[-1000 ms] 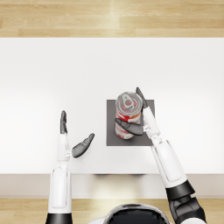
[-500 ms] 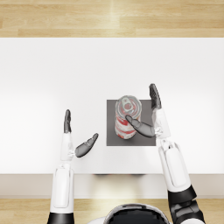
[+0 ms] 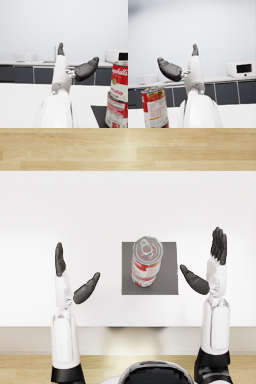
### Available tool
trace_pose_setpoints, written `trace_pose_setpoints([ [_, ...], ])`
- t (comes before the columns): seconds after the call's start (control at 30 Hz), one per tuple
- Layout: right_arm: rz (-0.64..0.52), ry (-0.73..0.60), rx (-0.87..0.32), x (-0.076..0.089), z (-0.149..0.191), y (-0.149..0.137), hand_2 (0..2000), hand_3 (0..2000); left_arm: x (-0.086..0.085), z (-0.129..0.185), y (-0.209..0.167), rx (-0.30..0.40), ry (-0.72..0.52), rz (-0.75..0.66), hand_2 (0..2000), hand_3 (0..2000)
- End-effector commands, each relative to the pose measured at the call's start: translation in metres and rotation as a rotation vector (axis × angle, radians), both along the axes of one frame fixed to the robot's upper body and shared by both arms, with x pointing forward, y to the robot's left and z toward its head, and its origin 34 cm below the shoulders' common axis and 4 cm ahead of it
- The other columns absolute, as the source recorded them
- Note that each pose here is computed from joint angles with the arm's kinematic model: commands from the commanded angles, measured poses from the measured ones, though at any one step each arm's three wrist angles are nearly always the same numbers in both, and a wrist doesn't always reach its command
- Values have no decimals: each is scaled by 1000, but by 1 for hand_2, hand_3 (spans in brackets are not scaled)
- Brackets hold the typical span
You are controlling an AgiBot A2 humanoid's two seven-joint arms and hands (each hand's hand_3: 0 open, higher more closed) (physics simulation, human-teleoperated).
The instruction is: Pick up the red can on the left and place it in the middle, then pick up the red can on the right and place it on top of the can in the middle
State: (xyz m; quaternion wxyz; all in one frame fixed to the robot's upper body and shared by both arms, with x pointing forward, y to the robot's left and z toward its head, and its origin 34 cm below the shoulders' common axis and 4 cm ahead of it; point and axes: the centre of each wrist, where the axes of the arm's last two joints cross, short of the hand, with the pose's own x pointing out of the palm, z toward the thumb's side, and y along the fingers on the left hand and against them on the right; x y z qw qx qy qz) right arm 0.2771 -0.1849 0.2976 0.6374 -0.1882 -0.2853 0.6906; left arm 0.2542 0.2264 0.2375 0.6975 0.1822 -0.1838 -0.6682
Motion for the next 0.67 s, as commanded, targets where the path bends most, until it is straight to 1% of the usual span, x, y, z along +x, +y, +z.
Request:
trace_pose_setpoints([
  [0.03,-41,6,23,0,-4,-12,0,0,0,7,7,-5,-28,28,0,0],
  [0.1,-24,5,14,0,-6,-7,0,0,0,3,4,-4,-11,16,0,0],
  [0.27,-35,18,20,1,-11,-10,0,0,-1,4,6,-7,-14,25,0,0],
  [0.67,-37,20,22,1,-13,-11,0,0,-1,4,7,-8,-15,27,0,0],
])
